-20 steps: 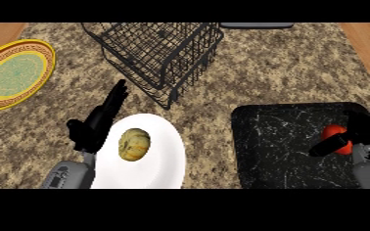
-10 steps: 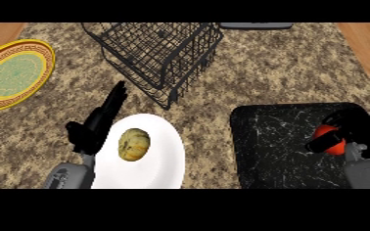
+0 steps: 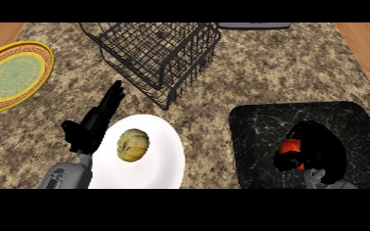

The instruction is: Pick the tomato from the tray and place it in the tiered basket

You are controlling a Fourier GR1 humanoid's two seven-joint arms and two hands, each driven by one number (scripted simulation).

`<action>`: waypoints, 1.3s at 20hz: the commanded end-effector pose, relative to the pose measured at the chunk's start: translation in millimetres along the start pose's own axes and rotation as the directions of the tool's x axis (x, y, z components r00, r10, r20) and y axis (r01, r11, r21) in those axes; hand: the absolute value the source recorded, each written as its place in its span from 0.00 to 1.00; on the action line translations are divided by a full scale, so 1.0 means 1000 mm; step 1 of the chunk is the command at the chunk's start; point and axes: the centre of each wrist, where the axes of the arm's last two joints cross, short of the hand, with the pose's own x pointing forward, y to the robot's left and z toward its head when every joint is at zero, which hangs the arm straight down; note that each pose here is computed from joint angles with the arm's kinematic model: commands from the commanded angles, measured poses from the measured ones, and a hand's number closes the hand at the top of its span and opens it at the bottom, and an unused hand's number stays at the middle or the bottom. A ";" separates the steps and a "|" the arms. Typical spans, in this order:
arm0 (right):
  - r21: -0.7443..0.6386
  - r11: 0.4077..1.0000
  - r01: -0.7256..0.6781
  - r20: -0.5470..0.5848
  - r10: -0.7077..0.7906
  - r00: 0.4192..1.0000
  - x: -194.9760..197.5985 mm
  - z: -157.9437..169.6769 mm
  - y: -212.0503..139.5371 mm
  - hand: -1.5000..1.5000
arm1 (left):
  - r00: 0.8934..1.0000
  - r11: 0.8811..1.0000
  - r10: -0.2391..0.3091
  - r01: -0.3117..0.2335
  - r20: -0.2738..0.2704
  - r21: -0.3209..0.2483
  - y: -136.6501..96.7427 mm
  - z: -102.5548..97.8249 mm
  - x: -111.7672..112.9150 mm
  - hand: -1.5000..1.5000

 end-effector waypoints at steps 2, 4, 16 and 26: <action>-0.057 0.998 -0.023 -0.031 0.021 0.999 0.012 0.076 0.035 1.00 | 1.000 1.000 0.013 -0.013 0.011 0.016 0.012 0.002 -0.002 0.50; -0.126 0.992 0.011 -0.033 -0.016 0.999 0.018 0.092 0.013 1.00 | 1.000 1.000 0.013 -0.013 -0.001 -0.007 -0.002 0.007 0.003 0.50; -0.276 0.840 0.467 0.369 -0.356 0.858 0.094 0.157 -0.084 1.00 | 1.000 1.000 -0.009 0.009 0.017 -0.019 -0.007 -0.006 -0.004 0.50; -0.261 0.800 0.540 0.392 -0.423 0.817 0.164 0.141 -0.148 1.00 | 1.000 0.998 -0.002 0.003 0.010 -0.057 -0.015 -0.010 0.006 0.50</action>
